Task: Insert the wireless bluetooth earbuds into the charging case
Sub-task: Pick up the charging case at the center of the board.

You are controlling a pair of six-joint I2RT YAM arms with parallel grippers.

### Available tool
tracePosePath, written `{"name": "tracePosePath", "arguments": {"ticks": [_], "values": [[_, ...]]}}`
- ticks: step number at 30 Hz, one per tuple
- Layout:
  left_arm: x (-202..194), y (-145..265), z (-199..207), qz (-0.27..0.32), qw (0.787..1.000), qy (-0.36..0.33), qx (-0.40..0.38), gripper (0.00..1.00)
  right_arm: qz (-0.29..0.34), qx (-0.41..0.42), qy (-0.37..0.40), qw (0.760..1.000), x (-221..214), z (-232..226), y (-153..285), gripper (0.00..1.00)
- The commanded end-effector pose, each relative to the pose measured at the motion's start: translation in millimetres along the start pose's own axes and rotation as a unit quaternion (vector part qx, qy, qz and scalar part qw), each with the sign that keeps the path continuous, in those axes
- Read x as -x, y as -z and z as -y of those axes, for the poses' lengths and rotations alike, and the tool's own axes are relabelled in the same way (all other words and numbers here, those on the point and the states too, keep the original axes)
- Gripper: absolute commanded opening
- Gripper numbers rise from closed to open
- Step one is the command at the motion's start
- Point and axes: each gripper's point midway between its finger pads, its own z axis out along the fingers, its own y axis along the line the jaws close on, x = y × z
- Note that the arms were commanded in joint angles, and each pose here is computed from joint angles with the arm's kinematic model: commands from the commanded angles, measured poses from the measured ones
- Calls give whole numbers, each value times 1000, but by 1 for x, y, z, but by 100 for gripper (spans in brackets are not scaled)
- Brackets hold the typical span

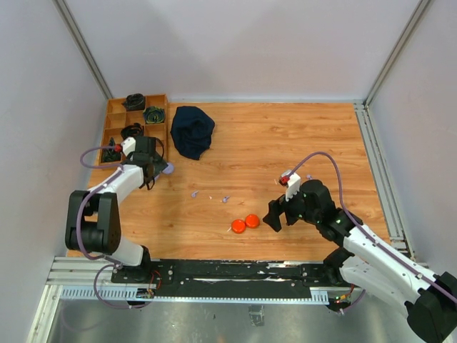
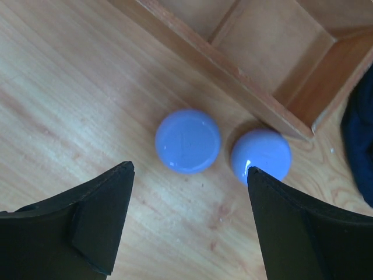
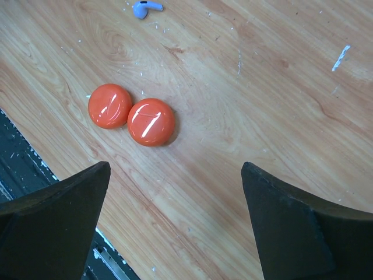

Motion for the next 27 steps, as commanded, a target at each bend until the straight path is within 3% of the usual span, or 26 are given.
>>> {"name": "tracePosePath", "arguments": {"ticks": [1, 17, 27], "values": [[22, -18, 10, 24, 1000, 12, -3, 82, 30, -21, 13, 999, 8, 11, 3, 97], [1, -49, 3, -27, 999, 1, 24, 62, 36, -10, 19, 999, 11, 7, 4, 98], [-10, -30, -4, -52, 998, 3, 17, 48, 62, -2, 5, 998, 25, 0, 12, 99]]}}
